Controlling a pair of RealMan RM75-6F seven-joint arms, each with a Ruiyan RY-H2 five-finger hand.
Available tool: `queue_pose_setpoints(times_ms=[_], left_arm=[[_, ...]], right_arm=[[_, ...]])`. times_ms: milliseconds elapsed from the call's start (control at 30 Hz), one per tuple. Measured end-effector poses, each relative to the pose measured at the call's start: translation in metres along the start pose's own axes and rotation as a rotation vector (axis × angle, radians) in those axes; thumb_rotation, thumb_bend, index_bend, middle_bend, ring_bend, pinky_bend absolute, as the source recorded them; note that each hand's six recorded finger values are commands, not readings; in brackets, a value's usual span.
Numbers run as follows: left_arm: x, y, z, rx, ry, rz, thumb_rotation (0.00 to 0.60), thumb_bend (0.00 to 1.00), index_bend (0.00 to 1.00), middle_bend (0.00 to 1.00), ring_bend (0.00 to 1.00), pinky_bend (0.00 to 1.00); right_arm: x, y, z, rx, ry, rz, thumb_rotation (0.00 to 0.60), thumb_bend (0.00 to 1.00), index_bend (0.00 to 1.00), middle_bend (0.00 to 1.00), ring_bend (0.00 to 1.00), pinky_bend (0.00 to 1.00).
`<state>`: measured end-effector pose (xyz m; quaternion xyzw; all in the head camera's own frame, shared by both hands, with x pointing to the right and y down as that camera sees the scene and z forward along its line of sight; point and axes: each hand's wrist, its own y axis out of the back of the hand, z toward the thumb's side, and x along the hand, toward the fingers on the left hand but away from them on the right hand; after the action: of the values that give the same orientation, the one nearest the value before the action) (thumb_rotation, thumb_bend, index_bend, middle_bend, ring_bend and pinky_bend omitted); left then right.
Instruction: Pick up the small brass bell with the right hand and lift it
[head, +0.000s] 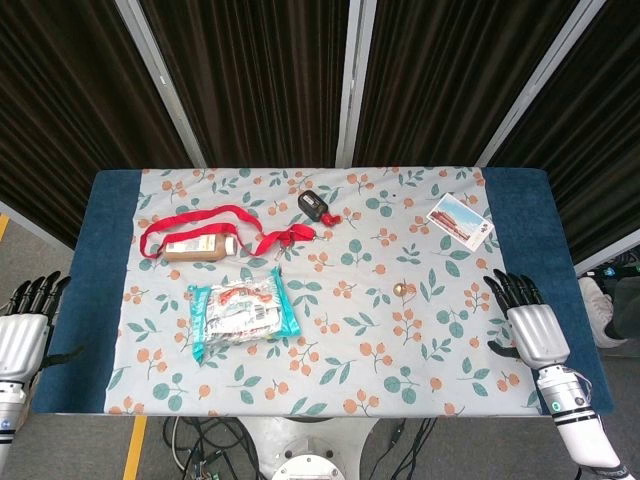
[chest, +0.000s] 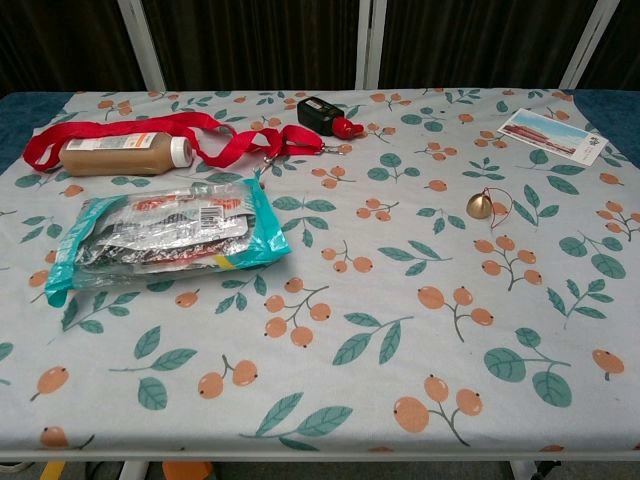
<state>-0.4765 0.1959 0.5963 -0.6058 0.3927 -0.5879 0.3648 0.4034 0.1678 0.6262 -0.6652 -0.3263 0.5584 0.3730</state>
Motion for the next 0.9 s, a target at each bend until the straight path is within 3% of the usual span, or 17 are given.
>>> queue_pose_setpoints(times_ms=[233,433,667,900], left_arm=[[0.000,-0.003,0.001,-0.004,-0.005,-0.005,0.588,0.03,0.01,0.00,0.00,0.00],[0.002,-0.002,0.002,0.001,-0.012,-0.013,0.589,0.04,0.01,0.00,0.00,0.00],[0.003,-0.003,0.002,0.002,-0.009,-0.016,0.589,0.04,0.01,0.00,0.00,0.00],[0.002,-0.002,0.001,-0.005,-0.008,-0.014,0.589,0.04,0.01,0.00,0.00,0.00]], right_arm=[[-0.006,-0.001,0.005,0.011,0.013,0.014,0.600,0.00,0.00,0.00,0.00,0.00],[-0.030,0.011,0.023,0.056,0.064,0.038,0.600,0.00,0.00,0.00,0.00,0.00],[-0.084,0.022,0.062,0.176,0.157,0.154,0.600,0.00,0.00,0.00,0.00,0.00],[-0.137,0.027,0.103,0.276,0.191,0.268,0.600,0.00,0.00,0.00,0.00,0.00]])
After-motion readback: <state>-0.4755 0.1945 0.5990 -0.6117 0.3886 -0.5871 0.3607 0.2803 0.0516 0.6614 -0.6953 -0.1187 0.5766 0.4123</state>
